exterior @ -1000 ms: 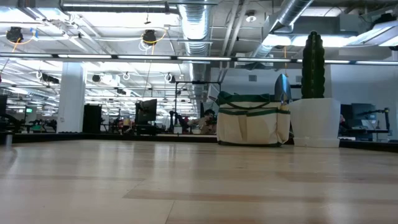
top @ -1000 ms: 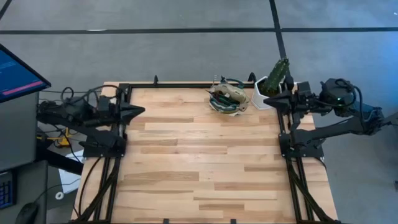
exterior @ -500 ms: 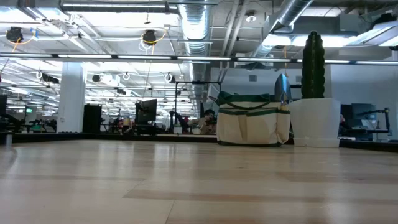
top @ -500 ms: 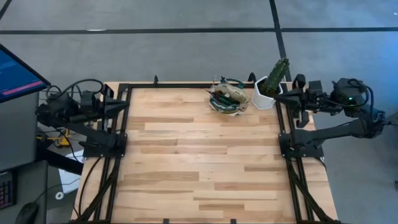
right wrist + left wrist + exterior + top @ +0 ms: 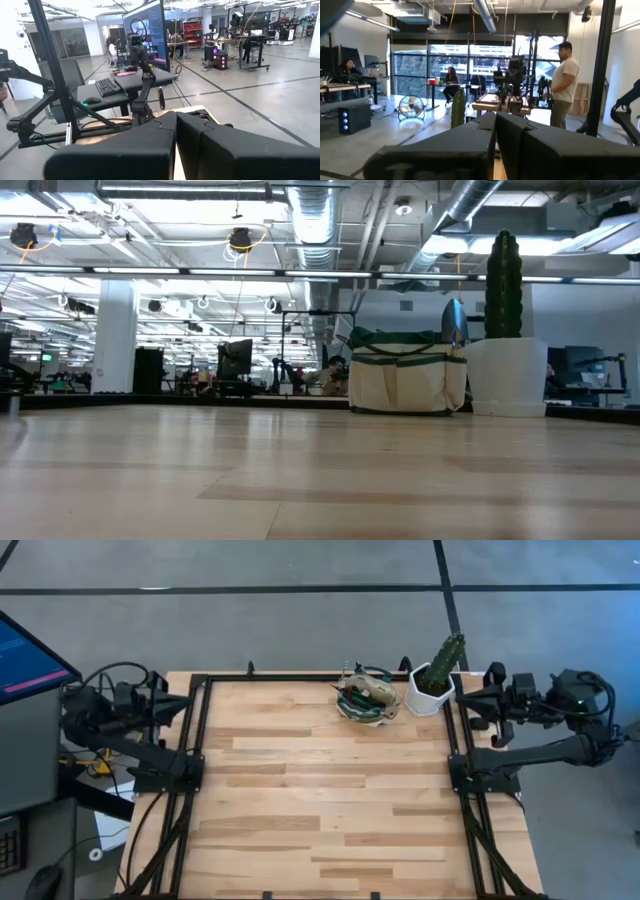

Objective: Pick & Place Garden tools in Gardening bag
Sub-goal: Return to Home Position

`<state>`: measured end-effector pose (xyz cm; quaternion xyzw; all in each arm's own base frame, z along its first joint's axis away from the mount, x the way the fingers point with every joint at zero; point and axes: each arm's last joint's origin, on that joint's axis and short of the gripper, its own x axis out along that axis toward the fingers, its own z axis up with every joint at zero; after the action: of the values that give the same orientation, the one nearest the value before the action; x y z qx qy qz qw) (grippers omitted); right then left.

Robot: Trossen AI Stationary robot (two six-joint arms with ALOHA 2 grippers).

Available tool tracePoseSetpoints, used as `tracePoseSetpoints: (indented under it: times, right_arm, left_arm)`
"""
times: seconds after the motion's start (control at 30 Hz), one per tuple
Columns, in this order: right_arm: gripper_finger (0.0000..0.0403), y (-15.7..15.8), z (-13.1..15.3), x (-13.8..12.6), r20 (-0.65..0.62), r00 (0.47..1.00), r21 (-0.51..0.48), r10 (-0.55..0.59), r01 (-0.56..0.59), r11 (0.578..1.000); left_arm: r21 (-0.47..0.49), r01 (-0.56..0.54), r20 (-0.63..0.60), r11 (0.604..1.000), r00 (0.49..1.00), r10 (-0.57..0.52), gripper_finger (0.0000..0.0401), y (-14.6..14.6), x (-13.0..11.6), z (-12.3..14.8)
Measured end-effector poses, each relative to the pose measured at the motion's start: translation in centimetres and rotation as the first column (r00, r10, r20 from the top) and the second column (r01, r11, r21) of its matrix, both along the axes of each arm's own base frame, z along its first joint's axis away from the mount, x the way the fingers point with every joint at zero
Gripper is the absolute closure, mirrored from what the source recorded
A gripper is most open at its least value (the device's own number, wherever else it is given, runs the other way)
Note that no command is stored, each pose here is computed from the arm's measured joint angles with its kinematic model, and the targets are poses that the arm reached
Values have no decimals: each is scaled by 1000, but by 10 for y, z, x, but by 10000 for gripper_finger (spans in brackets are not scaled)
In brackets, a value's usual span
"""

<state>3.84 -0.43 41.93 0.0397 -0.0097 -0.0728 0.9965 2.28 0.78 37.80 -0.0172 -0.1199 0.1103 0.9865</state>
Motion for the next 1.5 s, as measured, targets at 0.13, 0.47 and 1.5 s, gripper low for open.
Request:
tracePoseSetpoints:
  times: [0.13, 0.47, 1.5]
  right_arm:
    - [403, 0, -9, -2, -4, 1000, 0, 0, 0, 1000]
    - [403, 0, -37, -11, 29, 1000, 30, 0, 0, 1000]
    - [403, 0, -156, 24, 170, 985, 49, 6, -15, 999]
  left_arm:
    - [9, 1, -31, 1000, 1000, -1, 400, 2, -8, -6]
    - [25, 17, -78, 1000, 997, -15, 400, 2, -8, -16]
    - [-39, 88, -31, 995, 995, -90, 400, -12, 32, -108]
